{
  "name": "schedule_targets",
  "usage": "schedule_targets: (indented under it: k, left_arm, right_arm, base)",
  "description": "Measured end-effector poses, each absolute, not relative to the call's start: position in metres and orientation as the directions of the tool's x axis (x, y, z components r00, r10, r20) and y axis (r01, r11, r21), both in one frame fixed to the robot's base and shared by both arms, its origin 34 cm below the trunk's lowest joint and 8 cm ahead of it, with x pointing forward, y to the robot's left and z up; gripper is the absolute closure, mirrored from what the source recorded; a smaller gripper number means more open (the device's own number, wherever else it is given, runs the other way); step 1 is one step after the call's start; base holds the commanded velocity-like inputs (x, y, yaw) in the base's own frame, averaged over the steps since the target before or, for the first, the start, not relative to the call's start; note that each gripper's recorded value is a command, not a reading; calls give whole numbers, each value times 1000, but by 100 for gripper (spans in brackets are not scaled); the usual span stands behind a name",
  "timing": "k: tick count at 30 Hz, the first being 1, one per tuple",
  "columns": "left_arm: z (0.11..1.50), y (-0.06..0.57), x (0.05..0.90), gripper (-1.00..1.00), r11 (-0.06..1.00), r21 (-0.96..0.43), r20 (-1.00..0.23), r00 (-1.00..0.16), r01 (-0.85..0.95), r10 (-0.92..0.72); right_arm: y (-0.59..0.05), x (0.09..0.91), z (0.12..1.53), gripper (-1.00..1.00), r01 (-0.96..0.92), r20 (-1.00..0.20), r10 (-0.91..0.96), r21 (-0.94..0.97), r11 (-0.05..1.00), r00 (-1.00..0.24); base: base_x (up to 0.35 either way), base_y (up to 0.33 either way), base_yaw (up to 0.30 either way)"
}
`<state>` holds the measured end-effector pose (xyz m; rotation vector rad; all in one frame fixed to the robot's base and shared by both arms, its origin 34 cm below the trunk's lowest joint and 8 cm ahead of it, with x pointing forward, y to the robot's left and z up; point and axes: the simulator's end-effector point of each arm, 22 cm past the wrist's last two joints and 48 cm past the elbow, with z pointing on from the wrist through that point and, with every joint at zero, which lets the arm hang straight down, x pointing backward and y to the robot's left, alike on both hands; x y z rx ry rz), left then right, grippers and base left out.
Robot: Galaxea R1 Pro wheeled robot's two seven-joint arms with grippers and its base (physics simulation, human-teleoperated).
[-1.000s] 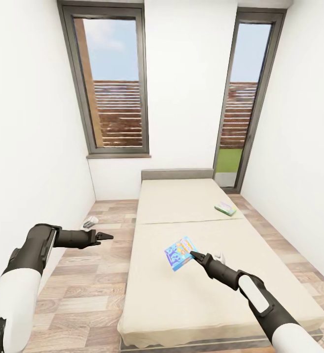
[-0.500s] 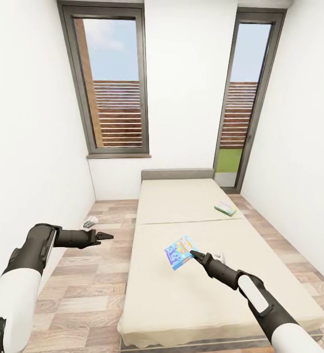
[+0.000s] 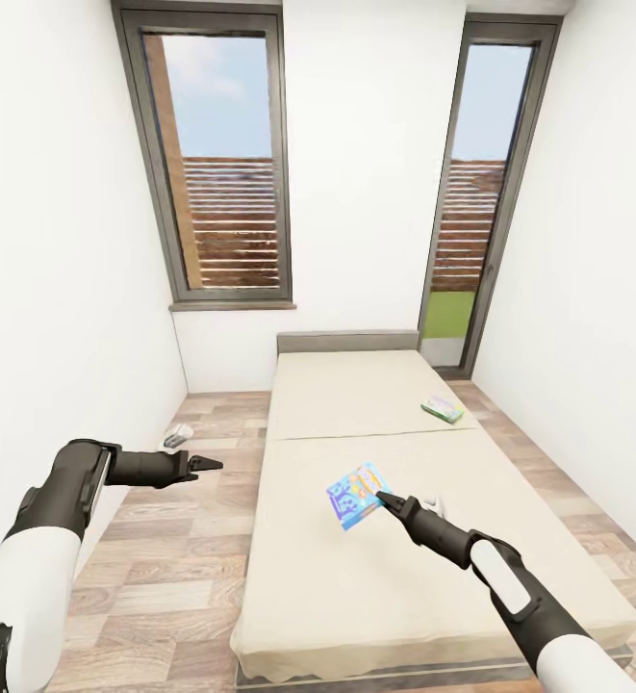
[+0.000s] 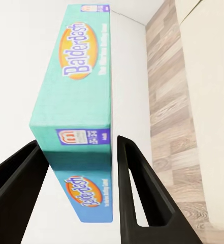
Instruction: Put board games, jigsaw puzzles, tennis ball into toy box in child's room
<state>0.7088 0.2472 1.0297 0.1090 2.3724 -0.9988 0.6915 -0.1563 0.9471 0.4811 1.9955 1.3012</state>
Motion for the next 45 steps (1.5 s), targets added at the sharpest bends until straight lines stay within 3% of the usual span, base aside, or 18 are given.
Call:
schedule_targets:
  k: [28, 45]
  left_arm:
    - [1028, 248, 710, -100, 722, -630, -529, -838, 285, -131]
    - [1028, 247, 710, -100, 722, -631, -528, -839, 285, -130]
  right_arm:
    - [-157, 692, 951, 100, -82, -346, 640, 910, 405, -686]
    - [-158, 692, 952, 100, -86, -347, 641, 912, 402, -684]
  base:
    - [0, -127, -38]
    - [0, -37, -243]
